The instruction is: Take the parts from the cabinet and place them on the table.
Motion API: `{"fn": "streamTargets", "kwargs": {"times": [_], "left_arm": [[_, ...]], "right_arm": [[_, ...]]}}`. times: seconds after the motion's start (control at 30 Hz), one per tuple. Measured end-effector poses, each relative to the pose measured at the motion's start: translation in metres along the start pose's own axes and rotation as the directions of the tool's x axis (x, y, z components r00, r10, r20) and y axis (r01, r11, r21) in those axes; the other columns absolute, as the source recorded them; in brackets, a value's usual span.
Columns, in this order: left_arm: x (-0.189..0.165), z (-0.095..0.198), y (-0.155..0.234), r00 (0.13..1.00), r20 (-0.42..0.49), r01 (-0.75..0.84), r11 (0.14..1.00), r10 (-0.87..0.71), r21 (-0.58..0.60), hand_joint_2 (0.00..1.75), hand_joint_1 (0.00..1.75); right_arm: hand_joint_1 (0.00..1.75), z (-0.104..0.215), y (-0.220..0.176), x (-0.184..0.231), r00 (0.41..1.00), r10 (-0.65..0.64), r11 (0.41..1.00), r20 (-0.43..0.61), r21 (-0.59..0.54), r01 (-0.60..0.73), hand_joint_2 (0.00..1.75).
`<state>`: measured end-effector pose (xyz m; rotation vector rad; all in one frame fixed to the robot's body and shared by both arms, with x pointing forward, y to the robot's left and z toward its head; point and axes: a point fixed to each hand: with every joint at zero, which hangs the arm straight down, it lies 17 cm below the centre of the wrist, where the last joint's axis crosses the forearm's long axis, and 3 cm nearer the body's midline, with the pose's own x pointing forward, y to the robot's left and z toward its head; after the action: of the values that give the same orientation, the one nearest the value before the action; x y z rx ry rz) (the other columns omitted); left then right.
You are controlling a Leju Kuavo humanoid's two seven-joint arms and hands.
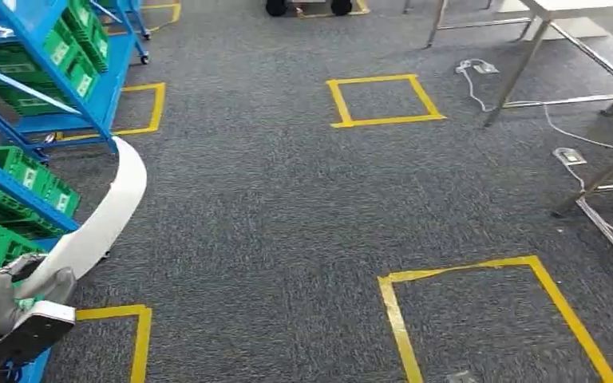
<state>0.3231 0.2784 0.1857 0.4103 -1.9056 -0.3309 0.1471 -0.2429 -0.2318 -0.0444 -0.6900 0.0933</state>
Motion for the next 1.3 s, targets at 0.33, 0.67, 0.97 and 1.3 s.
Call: {"fn": "streamTargets", "kwargs": {"times": [0.33, 0.67, 0.97, 1.3], "left_arm": [[-0.001, -0.001, 0.0, 1.0, 0.003, 0.005, 1.0, -0.005, -0.006, 1.75, 1.75], [0.004, -0.007, -0.003, 1.0, 0.015, 0.002, 1.0, -0.002, -0.01, 1.75, 1.75], [0.009, -0.01, -0.005, 0.999, 0.04, 0.002, 1.0, -0.001, -0.019, 1.75, 1.75], [0.009, -0.01, -0.015, 0.999, 0.044, 0.003, 0.999, 0.0, -0.053, 1.75, 1.75]], "right_arm": [[0.0, 0.004, -0.003, -0.008, 1.0, -0.004, 1.0, -0.012, -0.007, 0.004, 0.0], [0.0, 0.005, -0.006, -0.009, 1.0, -0.005, 1.0, -0.016, -0.014, 0.005, 0.0], [0.0, 0.001, -0.004, 0.0, 1.0, 0.0, 1.0, 0.008, -0.014, 0.0, 0.0], [0.0, -0.001, -0.008, 0.002, 1.0, -0.006, 1.0, 0.022, -0.03, 0.006, 0.0]]}}
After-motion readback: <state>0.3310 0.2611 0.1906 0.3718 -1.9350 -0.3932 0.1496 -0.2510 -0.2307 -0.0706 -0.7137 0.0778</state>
